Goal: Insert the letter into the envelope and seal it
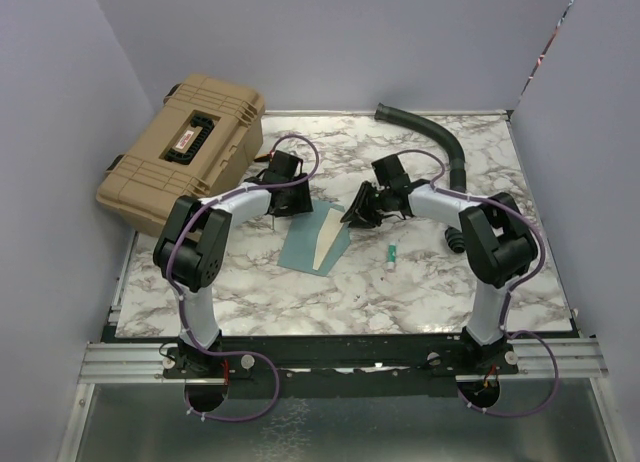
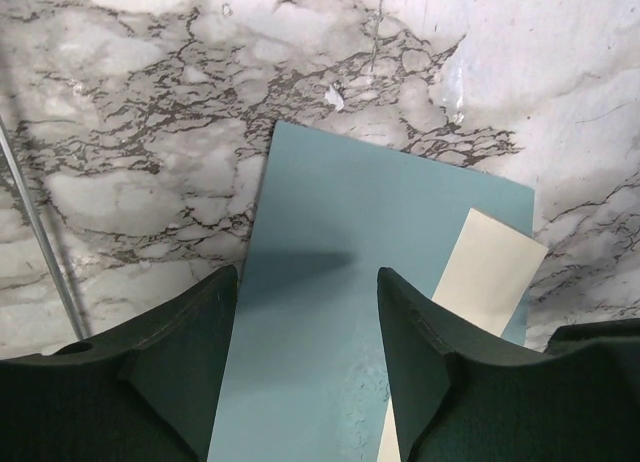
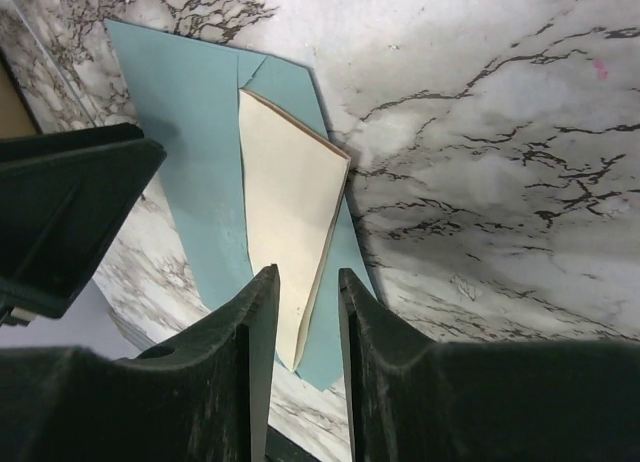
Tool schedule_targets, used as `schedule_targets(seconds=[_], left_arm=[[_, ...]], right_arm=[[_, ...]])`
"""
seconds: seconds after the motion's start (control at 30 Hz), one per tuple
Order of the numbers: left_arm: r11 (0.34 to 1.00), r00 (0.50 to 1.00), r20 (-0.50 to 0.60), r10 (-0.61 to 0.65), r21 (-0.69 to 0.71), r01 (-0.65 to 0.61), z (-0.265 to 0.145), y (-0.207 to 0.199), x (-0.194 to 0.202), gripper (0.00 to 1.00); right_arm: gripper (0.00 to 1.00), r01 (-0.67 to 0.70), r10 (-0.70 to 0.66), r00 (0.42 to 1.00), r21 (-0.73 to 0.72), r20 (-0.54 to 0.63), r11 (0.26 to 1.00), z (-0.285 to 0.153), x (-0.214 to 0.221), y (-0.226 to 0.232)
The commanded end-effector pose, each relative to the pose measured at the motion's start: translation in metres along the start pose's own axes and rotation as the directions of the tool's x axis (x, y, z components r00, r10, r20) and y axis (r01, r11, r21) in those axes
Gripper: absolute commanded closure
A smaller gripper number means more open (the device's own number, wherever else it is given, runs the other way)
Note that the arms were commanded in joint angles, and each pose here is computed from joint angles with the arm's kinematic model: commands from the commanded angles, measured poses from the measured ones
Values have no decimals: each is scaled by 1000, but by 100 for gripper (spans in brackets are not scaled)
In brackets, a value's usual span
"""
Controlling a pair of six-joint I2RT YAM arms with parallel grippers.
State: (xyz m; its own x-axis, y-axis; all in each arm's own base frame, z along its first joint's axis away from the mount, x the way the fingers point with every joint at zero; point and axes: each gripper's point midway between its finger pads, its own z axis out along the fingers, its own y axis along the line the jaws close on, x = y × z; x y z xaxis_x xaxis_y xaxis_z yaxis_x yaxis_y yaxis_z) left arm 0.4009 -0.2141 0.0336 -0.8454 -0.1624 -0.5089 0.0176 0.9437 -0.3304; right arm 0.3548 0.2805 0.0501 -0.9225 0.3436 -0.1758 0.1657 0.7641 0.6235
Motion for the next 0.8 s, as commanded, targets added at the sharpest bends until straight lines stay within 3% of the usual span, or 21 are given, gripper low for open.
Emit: schedule_targets(seconds=[0.0,0.43,0.77], left_arm=[[994,992,-122,-15,-108,1,-3,30,42,40],[998,978,-207,23,-52,-34,5,28,64,40],[998,972,-227,60,9,-59,9,20,67,40]], right_arm=[[67,-45,44,999,-32,-30,998,11,4,3],[72,-14,15,1000,22,-23,1000,43,-10,-9],[83,14,-15,999,-28,-41,999,49,-13,2]])
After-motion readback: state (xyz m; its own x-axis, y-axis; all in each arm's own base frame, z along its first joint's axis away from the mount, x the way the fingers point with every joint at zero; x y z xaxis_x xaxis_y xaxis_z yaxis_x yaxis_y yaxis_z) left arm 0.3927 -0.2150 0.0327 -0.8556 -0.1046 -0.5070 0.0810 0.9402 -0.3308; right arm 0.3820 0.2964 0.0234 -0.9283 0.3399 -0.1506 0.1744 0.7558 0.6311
